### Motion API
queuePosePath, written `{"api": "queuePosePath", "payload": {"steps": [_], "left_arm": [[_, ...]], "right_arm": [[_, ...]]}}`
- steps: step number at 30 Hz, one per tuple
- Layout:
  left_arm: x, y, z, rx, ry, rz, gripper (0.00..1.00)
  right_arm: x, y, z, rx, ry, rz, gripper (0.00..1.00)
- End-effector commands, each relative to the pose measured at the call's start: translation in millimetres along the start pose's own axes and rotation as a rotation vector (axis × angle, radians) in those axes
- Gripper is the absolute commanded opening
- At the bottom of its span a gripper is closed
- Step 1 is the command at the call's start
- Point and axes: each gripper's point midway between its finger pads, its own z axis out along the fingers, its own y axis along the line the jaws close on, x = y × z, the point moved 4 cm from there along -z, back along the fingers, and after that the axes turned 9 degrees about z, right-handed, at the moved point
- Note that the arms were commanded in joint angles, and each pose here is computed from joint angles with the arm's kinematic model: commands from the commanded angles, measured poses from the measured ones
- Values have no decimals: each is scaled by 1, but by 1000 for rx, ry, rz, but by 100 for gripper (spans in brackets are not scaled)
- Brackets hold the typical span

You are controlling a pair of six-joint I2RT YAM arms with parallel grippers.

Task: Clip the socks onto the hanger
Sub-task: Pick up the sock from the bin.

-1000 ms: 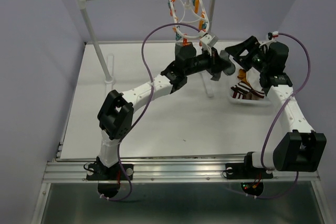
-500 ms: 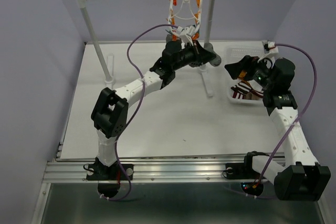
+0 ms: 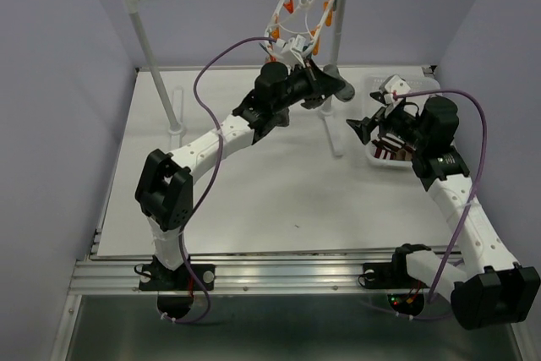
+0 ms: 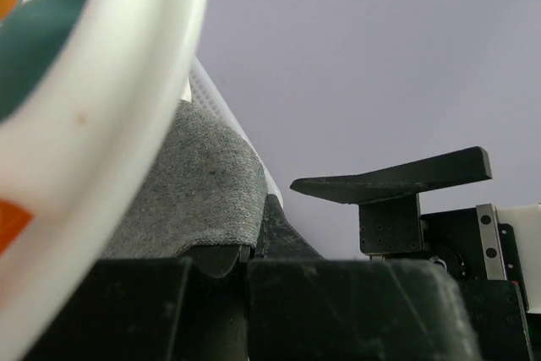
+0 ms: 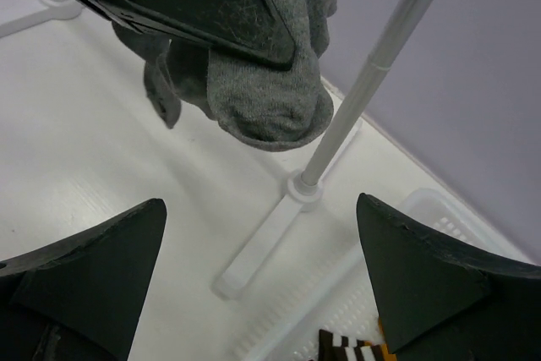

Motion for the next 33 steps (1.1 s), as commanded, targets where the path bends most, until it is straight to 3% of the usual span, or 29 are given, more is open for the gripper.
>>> {"api": "queuePosePath", "payload": {"steps": [1, 13, 19, 21, 22, 25, 26, 30, 33], "left_arm": [[-24, -34, -15, 44, -73, 1, 0], [-13, -47, -12, 52, -56, 0, 0], [-8, -48, -13, 44, -51, -8, 0], [-5, -48, -12, 45, -45, -9, 0], [-4, -49, -12, 50, -39, -8, 0], [-1, -50, -11, 69, -22, -4, 0], [0, -53, -12, 81, -16, 2, 0], [3, -58, -15, 117, 8, 33, 1], [7, -61, -20, 145, 37, 81, 54]], "right_arm": [[-53, -8, 6, 3, -135, -224, 100], [-59, -16, 30, -53, -93, -287, 97], [-38, -24, 34, -47, 49, -245, 91], [-35, -27, 35, -34, 64, -240, 73], [-36, -27, 36, -33, 61, -239, 55], [-39, -27, 36, -31, 54, -233, 38], [-40, -30, 35, -11, 59, -227, 28], [-43, -46, 32, 126, 74, -169, 8], [-36, -58, 26, 247, 108, -107, 3]]}}
